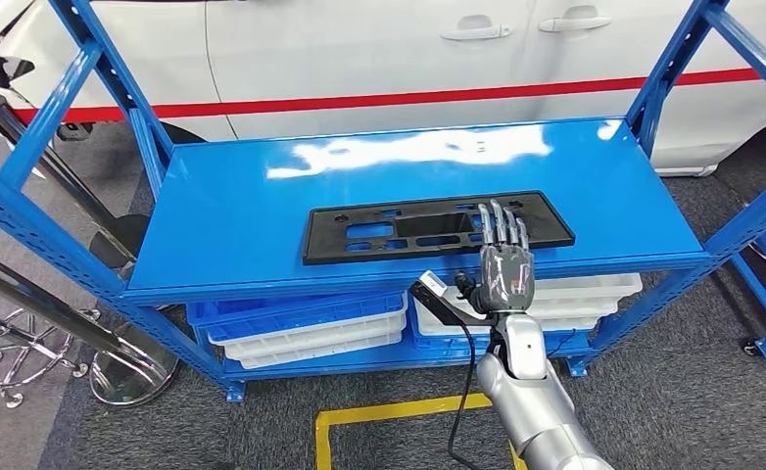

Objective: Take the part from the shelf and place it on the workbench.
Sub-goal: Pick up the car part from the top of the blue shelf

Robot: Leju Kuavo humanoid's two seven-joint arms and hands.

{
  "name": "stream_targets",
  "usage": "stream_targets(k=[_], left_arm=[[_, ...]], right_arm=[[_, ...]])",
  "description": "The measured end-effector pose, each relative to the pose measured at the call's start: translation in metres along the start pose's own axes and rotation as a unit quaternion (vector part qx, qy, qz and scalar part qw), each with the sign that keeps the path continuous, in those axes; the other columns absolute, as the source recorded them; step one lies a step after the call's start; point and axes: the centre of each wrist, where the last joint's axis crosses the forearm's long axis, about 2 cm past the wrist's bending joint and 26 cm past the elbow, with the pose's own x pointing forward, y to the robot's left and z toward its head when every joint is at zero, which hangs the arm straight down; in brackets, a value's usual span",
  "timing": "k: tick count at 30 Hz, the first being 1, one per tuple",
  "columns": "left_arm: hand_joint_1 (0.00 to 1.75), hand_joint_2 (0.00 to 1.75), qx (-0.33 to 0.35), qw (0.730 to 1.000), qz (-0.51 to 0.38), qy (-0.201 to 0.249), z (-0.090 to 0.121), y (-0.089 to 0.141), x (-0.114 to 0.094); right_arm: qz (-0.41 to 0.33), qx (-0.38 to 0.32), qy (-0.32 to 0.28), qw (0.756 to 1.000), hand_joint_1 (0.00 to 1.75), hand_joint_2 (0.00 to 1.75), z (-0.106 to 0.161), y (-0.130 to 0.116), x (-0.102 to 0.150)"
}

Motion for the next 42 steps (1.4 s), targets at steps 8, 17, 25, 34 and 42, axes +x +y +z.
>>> stream_targets(k=[8,17,25,34,42], left_arm=[[0.0,0.0,0.002,1.0,0.002,-0.006,-0.0022,0.0017,0.0031],[0.0,0.0,0.0,1.0,0.003,-0.005,-0.0017,0.0008,0.0018],[0.0,0.0,-0.003,1.0,-0.001,-0.007,-0.0019,0.0,0.0022],[0.0,0.0,-0.005,1.0,0.003,-0.009,-0.0021,-0.0007,0.0018],[0.0,0.0,-0.002,1.0,0.003,-0.01,-0.0023,0.0023,0.0015]], right_arm=[[0.004,0.001,0.0,1.0,0.0,1.75,-0.0004,0.0001,0.0009],[0.013,0.007,0.003,1.0,0.0,1.75,0.0035,0.0019,-0.0062],[0.014,0.007,0.002,1.0,0.0,1.75,0.0028,0.0018,-0.0084],[0.011,0.007,-0.001,1.0,0.0,1.75,0.0018,0.0017,-0.0077],[0.011,0.008,-0.001,1.0,0.0,1.75,0.0026,0.0018,-0.0083]])
